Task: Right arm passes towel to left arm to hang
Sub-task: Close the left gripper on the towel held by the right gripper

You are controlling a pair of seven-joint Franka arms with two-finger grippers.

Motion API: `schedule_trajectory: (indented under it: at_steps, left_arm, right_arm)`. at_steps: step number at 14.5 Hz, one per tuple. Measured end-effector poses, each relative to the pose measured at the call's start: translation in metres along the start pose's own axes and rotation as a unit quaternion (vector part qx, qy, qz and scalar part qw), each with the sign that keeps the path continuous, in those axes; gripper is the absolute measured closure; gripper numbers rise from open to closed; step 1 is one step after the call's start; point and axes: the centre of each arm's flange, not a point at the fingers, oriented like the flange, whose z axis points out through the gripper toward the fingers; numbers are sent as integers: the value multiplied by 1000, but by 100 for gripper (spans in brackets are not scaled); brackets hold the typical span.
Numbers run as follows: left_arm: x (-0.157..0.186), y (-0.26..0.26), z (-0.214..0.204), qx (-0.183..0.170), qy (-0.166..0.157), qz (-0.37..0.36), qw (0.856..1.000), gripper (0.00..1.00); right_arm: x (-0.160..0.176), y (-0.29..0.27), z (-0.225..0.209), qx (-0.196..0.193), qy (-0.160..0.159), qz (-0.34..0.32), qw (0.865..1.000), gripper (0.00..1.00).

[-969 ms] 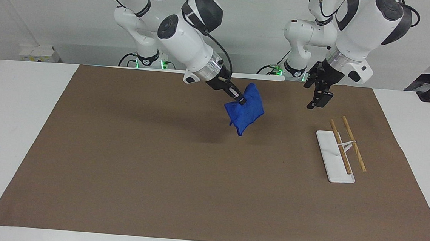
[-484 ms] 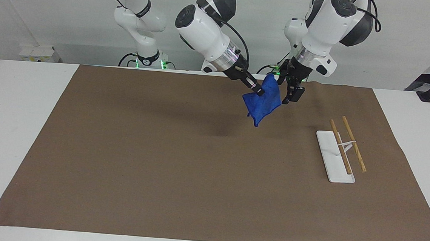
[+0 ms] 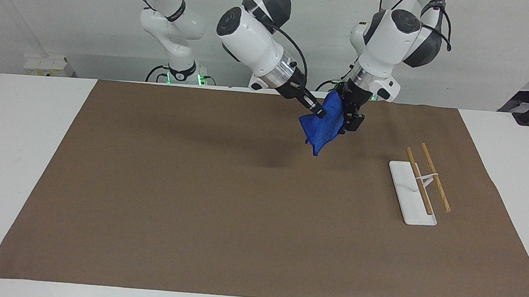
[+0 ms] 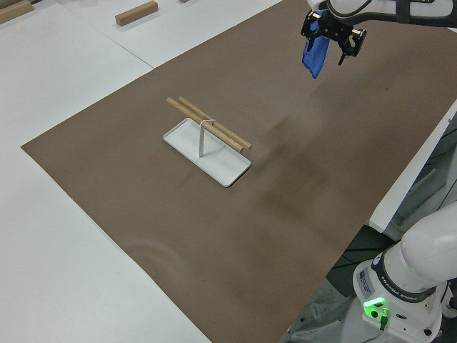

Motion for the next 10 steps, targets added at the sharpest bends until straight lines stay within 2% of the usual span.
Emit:
schedule_trajectory:
  at_steps: [3,4,7,8,9,10]
  left_arm:
    - [13,12,-3,-6,-16,-29,999,44]
    - [17,15,-4,-7,-17,-35,999,59]
    - [21,18,-5,-9,-18,-35,999,91]
    - [21,18,-5,-9,-18,-30,999,91]
    - [21,19,-5,-9,-18,-27,999,98]
    - [21,19,-5,-10,-18,-24,999,98]
  right_arm:
    - [0,0,0,0,0,0,1000,94]
    - [0,0,0,0,0,0,1000,94]
    - [0,0,0,0,0,0,1000,94]
    - [0,0,0,0,0,0,1000,94]
    - [0,0,0,0,0,0,1000,94]
    - [0,0,0,0,0,0,1000,94]
